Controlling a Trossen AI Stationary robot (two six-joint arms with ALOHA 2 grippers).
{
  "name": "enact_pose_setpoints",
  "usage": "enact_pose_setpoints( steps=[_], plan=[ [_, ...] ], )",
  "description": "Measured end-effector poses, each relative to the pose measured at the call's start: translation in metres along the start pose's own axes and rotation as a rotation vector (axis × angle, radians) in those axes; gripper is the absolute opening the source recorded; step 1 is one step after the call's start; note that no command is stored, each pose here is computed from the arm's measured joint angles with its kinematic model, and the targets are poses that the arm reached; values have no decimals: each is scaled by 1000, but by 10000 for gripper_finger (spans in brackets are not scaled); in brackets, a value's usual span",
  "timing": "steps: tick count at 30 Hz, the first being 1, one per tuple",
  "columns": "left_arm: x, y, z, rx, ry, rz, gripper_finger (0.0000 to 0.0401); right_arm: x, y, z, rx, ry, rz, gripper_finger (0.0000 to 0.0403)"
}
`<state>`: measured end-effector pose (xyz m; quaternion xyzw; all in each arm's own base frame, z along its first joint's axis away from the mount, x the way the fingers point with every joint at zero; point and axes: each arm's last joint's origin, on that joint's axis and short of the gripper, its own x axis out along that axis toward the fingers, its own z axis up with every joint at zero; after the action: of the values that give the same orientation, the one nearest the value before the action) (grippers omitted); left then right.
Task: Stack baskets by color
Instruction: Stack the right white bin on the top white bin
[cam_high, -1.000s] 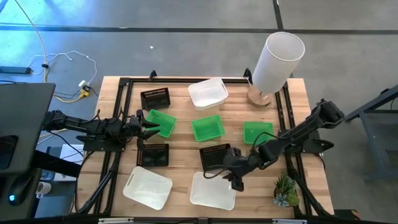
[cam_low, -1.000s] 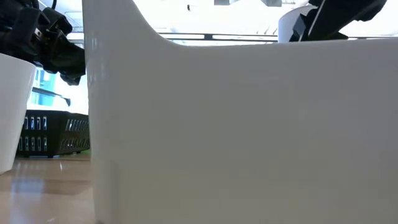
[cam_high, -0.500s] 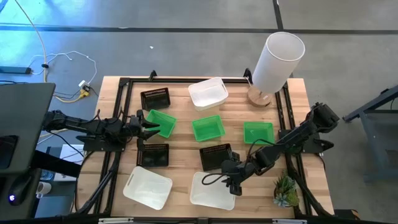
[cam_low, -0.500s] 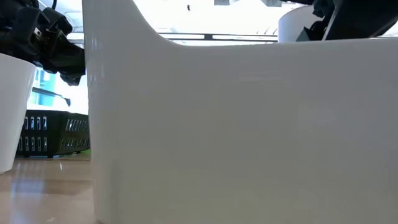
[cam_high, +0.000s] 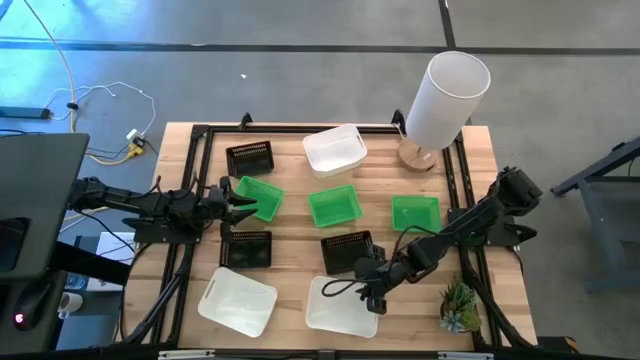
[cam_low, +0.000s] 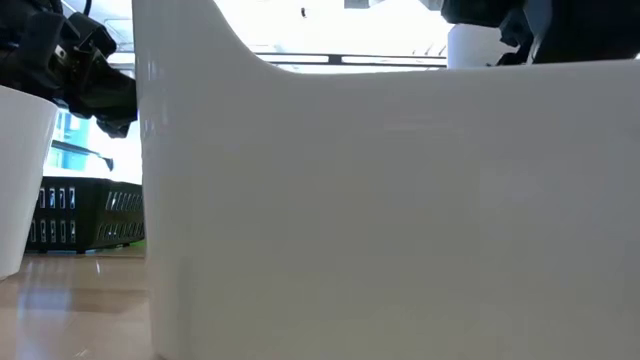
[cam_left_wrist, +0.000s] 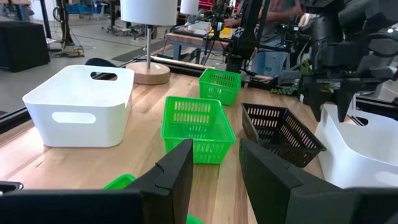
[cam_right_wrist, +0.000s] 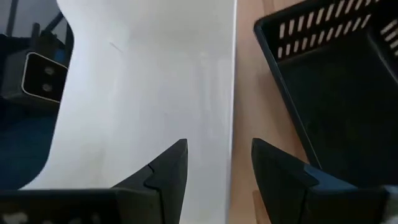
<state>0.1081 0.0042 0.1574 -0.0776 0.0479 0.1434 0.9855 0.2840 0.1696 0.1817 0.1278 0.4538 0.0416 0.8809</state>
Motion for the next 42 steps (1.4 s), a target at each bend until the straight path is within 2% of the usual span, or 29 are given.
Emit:
enact_pose_setpoints(
  steps=[5, 8, 19, 29, 35, 42],
  plan=[
    [0, 0, -1, 3, 9, 2, 120, 2, -1, -2, -2, 11, -10, 164],
    [0, 0, -1, 4, 11, 2, 120, 6, -2, -3, 15, 23, -18, 150],
    [0, 0, -1, 3, 10, 1, 120, 11, -2, -5, 15, 39, -22, 7],
    [0, 0, -1, 3, 11, -3, 120, 10, -5, 3, 38, 21, -29, 2],
    [0, 0, -1, 3, 11, -3, 120, 0, -1, 32, -7, -17, 20, 1],
    [0, 0, -1, 3, 11, -3, 120, -20, -14, 73, -95, -19, -41, 0]
  ],
)
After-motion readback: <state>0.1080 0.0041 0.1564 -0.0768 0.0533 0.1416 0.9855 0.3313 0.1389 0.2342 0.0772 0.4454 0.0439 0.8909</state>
